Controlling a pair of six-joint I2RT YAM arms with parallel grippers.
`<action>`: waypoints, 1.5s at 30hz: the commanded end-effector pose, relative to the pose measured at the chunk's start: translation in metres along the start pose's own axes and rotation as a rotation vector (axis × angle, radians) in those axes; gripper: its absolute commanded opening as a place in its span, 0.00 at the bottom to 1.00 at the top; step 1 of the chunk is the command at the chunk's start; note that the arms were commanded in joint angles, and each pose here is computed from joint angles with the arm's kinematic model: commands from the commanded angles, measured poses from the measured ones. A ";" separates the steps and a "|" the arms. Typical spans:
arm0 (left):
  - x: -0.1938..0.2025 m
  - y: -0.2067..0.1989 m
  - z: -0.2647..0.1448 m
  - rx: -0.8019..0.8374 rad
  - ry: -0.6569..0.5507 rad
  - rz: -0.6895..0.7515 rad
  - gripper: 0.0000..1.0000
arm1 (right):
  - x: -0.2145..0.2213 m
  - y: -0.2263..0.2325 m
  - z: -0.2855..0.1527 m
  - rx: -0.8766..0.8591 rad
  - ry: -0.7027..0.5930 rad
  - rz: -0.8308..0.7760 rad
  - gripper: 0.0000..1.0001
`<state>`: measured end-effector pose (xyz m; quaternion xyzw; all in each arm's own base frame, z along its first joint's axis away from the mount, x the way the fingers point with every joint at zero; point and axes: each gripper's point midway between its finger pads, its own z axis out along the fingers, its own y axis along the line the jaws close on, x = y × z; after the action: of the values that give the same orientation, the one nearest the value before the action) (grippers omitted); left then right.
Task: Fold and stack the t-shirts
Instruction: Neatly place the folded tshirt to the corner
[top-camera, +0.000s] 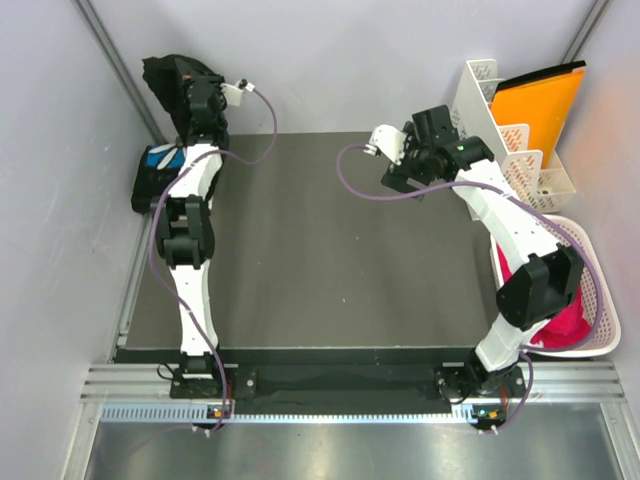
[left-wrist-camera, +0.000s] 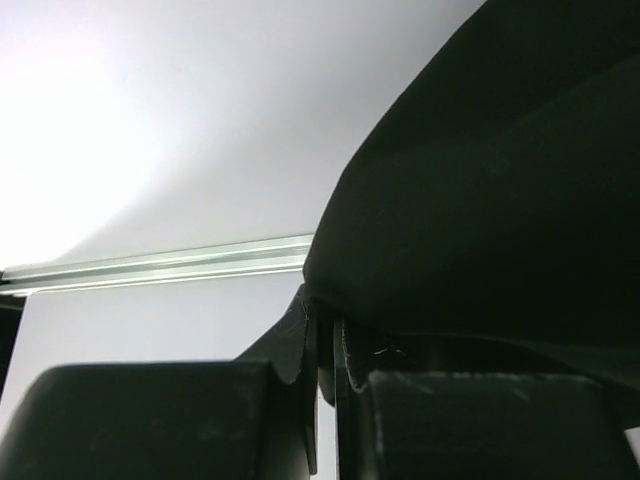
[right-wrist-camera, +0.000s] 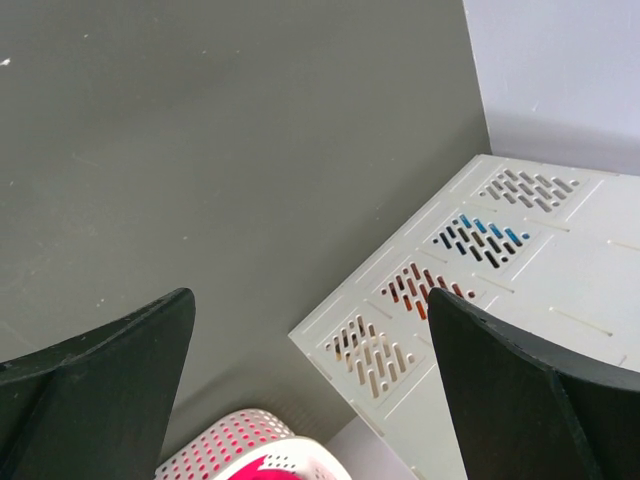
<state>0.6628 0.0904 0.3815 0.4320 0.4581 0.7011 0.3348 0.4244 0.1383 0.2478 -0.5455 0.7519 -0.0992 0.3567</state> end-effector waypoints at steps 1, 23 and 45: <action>0.063 0.098 0.001 -0.264 0.119 0.101 0.00 | -0.012 -0.006 -0.021 0.040 -0.068 0.015 1.00; 0.034 -0.060 -0.043 0.145 -0.269 0.439 0.00 | -0.041 -0.022 -0.038 0.053 -0.146 0.039 1.00; 0.056 -0.147 -0.093 0.327 0.101 0.499 0.00 | -0.039 -0.022 -0.038 0.058 -0.134 0.023 1.00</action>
<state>0.5757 0.1498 0.2095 0.5275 0.5354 0.6304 0.1940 0.4249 0.1488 0.2813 -0.5328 0.7436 -0.0788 0.3961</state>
